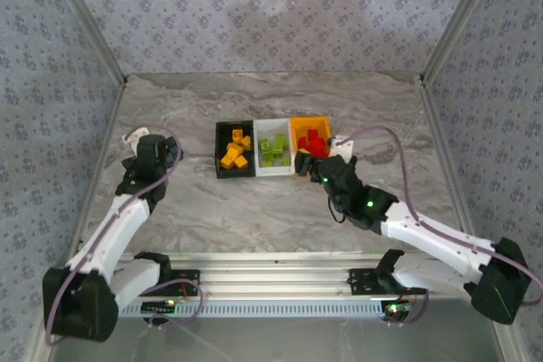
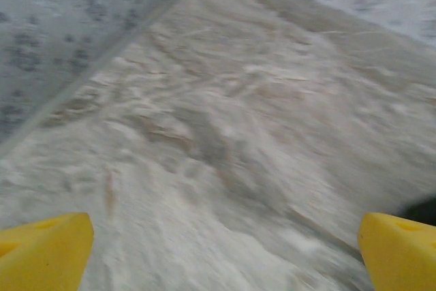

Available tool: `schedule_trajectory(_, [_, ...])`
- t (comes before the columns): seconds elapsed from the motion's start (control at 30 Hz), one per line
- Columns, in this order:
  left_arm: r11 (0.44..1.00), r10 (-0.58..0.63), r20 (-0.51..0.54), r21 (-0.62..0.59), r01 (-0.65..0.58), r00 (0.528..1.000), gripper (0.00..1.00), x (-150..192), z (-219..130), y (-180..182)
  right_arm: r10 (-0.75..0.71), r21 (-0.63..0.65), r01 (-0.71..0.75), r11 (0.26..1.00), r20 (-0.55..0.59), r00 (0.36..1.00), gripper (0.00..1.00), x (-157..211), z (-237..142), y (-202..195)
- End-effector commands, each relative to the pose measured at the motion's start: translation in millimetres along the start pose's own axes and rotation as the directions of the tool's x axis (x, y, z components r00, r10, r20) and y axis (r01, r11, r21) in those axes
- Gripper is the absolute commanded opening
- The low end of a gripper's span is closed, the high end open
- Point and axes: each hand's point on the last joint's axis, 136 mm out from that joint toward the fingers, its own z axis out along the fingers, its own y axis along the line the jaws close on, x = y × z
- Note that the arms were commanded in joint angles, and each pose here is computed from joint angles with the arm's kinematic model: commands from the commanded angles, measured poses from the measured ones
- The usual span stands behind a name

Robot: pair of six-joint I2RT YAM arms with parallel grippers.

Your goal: Sort the legos into containers by color

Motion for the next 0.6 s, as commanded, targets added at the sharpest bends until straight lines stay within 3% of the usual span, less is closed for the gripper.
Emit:
schedule_trajectory(0.0, [0.982,0.179,0.015,-0.059,-0.178,0.984,1.0,-7.3,26.0,3.3,0.054,0.124,-0.057,0.991,0.03,0.998,1.0,5.0,-8.8,-45.2])
schedule_trajectory(0.1, [0.976,0.196,0.006,-0.095,-0.195,0.981,1.0,6.2,47.6,12.5,0.085,0.141,-0.093,0.986,0.061,0.995,1.0,6.9,-15.0,-64.1])
schedule_trajectory(0.3, [0.973,0.228,0.105,0.009,-0.23,0.968,1.0,14.8,71.1,-11.0,0.048,0.23,-0.062,0.971,0.065,0.997,1.0,15.7,-20.0,-95.9])
schedule_trajectory(0.4, [0.98,0.186,0.12,0.047,-0.193,0.975,1.0,14.2,79.4,-13.2,0.002,0.247,-0.017,0.969,0.063,0.998,1.0,16.5,-19.9,-102.0])
schedule_trajectory(0.47, [0.97,0.212,0.112,0.097,-0.223,0.971,1.0,24.1,83.8,-22.2,-0.03,0.255,0.013,0.967,0.065,0.997,1.0,18.3,-18.3,-106.1])
schedule_trajectory(0.57, [0.951,0.221,0.197,0.175,-0.256,0.955,1.0,43.2,75.0,-31.6,-0.056,0.259,0.034,0.965,0.078,0.995,1.0,19.1,-14.3,-111.3])
